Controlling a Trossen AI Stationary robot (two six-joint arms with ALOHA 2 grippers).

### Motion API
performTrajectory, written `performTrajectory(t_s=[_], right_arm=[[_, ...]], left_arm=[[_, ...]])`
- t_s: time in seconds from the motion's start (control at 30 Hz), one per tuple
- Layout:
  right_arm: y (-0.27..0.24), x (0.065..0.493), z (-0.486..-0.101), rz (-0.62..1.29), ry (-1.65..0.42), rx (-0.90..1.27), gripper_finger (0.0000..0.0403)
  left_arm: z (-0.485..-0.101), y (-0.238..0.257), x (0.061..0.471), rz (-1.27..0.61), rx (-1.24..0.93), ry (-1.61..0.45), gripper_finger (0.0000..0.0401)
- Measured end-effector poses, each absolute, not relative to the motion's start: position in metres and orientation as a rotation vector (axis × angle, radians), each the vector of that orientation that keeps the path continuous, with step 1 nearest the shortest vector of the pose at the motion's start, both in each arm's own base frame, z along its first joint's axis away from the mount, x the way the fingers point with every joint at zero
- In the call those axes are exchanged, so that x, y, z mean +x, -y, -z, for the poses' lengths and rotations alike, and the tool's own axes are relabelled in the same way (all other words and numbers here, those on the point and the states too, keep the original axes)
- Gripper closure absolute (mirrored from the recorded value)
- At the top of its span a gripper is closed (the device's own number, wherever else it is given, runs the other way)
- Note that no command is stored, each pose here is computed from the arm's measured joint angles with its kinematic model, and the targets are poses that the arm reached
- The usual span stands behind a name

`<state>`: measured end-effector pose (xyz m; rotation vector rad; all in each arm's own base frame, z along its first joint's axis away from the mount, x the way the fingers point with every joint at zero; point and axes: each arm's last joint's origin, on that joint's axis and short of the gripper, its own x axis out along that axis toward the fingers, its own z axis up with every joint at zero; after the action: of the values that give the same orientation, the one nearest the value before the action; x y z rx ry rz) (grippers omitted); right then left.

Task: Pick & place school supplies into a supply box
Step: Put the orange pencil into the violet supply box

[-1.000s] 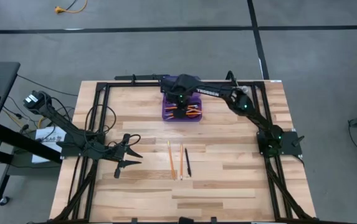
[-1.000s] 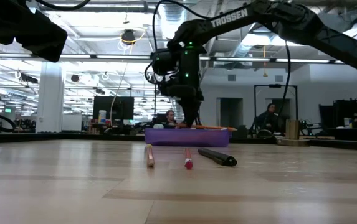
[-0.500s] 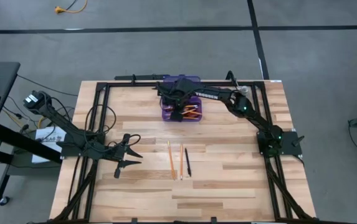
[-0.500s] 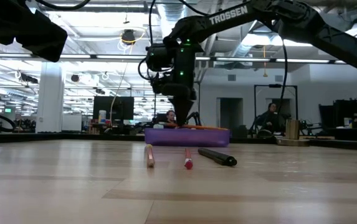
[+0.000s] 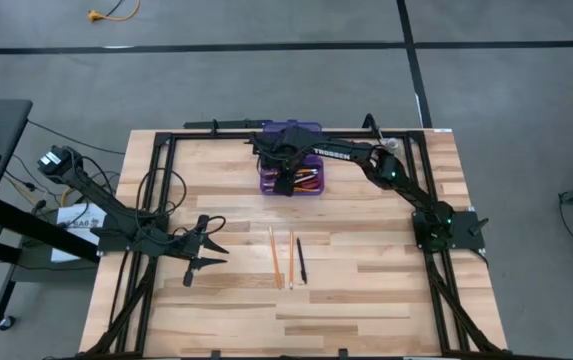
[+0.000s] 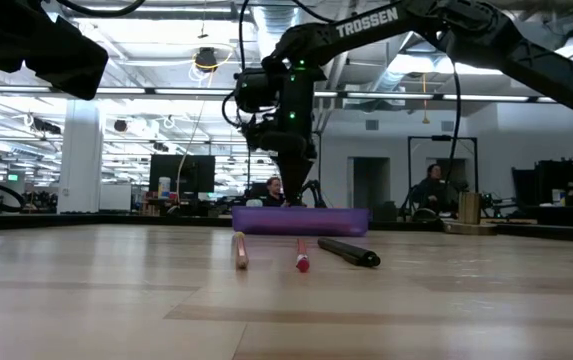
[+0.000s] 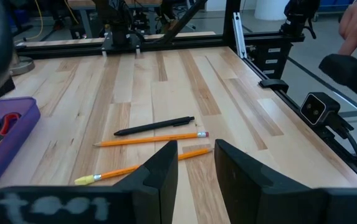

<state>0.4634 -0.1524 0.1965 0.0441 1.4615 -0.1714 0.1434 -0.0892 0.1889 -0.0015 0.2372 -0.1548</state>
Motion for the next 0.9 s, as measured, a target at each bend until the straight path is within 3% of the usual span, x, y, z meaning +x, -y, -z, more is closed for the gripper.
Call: performTrajectory(t_s=[0.47,0.7,0.9], right_arm=[[0.136,0.436,-0.242,0.163,-1.578,0.081,0.0280],[0.120,0.419,-0.284,0.185,-1.491,0.080,0.0280],[0.100,0.391,-0.298,0.207,-1.414,0.090,0.0280]], left_arm=[[-0.191,0.090,0.144,0.158,-0.016,-0.217,0.0305],[-0.199,0.090,0.146,0.143,-0.036,-0.175,0.0305],[-0.201,0.082,0.151,0.075,-0.051,-0.166,0.0305]])
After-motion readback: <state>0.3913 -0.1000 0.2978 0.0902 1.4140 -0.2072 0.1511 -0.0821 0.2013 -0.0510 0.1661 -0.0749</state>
